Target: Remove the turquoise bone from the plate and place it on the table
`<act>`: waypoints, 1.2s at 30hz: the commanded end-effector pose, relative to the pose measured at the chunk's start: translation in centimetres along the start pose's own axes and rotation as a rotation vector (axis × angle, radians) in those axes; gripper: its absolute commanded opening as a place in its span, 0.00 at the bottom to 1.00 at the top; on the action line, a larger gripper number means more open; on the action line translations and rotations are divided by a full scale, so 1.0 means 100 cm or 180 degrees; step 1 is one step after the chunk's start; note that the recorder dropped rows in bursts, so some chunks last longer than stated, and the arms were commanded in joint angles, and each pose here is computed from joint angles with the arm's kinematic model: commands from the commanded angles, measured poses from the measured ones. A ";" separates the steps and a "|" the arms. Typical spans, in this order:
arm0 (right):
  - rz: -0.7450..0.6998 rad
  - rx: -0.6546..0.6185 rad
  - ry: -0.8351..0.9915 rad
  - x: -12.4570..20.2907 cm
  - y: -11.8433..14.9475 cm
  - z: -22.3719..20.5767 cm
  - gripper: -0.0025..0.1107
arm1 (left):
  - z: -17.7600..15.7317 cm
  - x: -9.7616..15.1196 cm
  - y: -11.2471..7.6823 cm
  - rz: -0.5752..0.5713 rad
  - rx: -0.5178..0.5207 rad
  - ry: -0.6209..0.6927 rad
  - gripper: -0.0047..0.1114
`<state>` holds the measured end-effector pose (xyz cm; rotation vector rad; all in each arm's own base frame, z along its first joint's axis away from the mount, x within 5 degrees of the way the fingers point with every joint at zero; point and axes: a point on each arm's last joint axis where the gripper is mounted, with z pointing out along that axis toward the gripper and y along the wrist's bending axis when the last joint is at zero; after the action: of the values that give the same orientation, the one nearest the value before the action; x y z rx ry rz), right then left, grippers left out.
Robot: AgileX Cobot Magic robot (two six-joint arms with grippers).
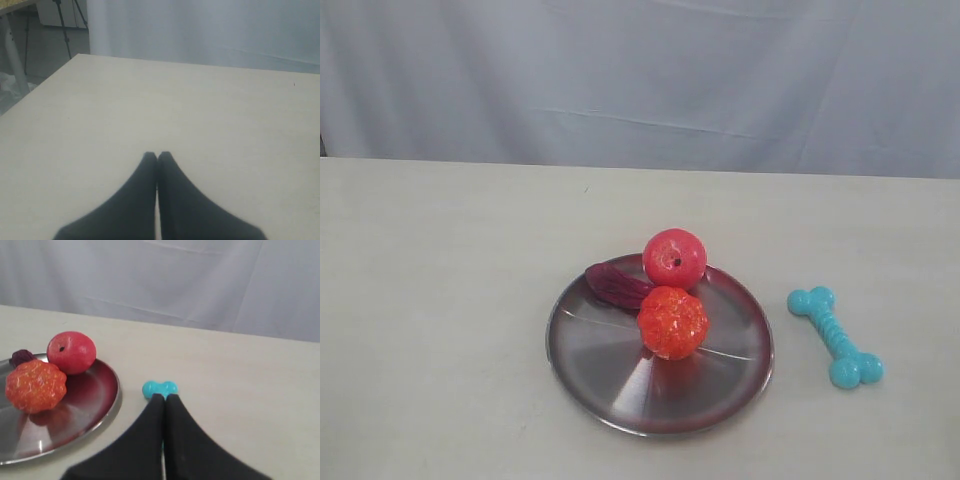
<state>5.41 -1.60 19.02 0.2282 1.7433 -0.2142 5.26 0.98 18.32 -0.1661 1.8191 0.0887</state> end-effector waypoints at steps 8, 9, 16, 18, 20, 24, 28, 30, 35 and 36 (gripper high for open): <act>0.0000 0.0038 0.0214 0.007 -0.001 0.000 0.03 | 0.000 0.001 0.000 0.0004 0.0021 0.0004 0.04; 0.0000 0.0038 0.0214 0.007 -0.001 0.000 0.03 | 0.000 0.001 0.000 0.0004 0.0021 0.0004 0.04; 0.0014 0.0043 0.0239 0.009 -0.001 -0.001 0.03 | 0.000 0.001 0.000 0.0004 0.0021 0.0004 0.04; 0.0045 0.0035 0.0240 0.009 -0.001 -0.001 0.03 | 0.000 0.001 0.000 0.0004 0.0021 0.0004 0.04; 0.0081 0.0024 0.0240 0.009 0.000 -0.001 0.03 | 0.000 0.001 0.000 0.0004 0.0021 0.0004 0.04; 0.0083 0.0021 0.0240 0.009 0.000 -0.001 0.03 | 0.000 0.001 0.000 0.0004 0.0021 0.0004 0.04; 0.0083 0.0021 0.0240 0.009 0.000 -0.001 0.03 | 0.000 0.001 0.000 0.0004 0.0021 0.0004 0.04; 0.0083 0.0021 0.0240 0.009 0.000 -0.001 0.03 | 0.000 0.001 0.000 0.0004 0.0021 0.0004 0.04; 0.0083 0.0021 0.0240 0.009 0.000 -0.001 0.03 | 0.000 0.001 0.000 0.0004 0.0021 0.0004 0.04; 0.0083 0.0021 0.0240 0.009 0.000 -0.001 0.03 | 0.000 0.001 0.000 0.0004 0.0021 0.0004 0.04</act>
<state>5.14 -1.55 18.25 0.2540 1.8213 -0.1982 5.26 0.98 18.32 -0.1661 1.8191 0.0887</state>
